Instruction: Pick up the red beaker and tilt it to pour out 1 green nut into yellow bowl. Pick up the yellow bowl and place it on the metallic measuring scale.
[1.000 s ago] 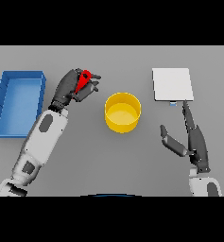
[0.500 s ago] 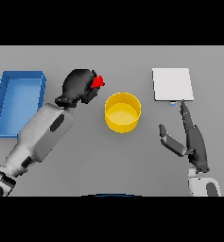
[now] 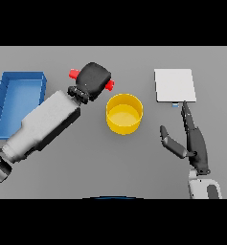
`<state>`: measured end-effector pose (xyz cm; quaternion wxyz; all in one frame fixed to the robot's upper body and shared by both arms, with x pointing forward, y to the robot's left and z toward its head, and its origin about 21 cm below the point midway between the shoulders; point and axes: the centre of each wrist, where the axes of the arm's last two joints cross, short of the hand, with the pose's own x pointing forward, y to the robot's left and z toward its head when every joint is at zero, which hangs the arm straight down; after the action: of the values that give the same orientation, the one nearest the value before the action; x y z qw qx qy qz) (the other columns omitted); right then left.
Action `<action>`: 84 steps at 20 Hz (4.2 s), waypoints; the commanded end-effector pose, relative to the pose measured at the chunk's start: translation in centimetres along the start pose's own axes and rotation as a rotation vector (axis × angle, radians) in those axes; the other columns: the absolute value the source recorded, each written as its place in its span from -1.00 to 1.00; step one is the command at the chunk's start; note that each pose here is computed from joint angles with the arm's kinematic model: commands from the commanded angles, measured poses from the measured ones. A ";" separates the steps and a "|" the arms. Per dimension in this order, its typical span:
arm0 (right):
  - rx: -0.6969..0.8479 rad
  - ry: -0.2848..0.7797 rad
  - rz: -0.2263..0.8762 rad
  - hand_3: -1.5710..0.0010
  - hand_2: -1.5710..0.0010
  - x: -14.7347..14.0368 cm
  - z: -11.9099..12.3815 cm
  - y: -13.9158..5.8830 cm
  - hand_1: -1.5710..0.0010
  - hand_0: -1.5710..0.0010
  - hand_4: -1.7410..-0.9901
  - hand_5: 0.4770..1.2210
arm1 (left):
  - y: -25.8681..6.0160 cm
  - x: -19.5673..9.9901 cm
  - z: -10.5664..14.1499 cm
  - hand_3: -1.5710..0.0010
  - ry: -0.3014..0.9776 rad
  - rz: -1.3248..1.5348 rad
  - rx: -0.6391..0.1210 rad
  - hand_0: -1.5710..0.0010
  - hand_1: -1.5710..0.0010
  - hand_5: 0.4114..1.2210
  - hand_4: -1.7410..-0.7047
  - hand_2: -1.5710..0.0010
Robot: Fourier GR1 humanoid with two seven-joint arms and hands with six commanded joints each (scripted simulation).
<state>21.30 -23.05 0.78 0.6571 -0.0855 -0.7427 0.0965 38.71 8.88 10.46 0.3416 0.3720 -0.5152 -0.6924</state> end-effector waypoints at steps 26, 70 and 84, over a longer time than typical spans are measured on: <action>-0.035 -0.005 0.037 1.00 1.00 -0.7 0.2 0.5 1.00 1.00 0.42 -0.69 | 2.7 5.3 -3.6 -1.00 -0.262 -0.969 -0.195 -1.00 -1.00 1.00 -0.99 -1.00; 0.052 -0.026 0.055 1.00 1.00 -1.0 -0.3 0.0 1.00 1.00 0.40 -0.49 | -5.6 -18.3 13.4 -0.94 0.980 0.915 0.349 -1.00 -1.00 0.95 -1.00 -1.00; 0.041 -0.033 0.056 1.00 1.00 -1.0 0.2 -0.2 1.00 1.00 0.48 -0.49 | -5.8 -17.4 15.4 0.62 0.859 0.933 0.000 0.51 0.61 -0.29 0.72 0.60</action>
<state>21.21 -23.49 -0.16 0.6436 -0.0912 -0.7485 0.1314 33.39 32.20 10.58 0.7840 0.3528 -0.4396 -0.2598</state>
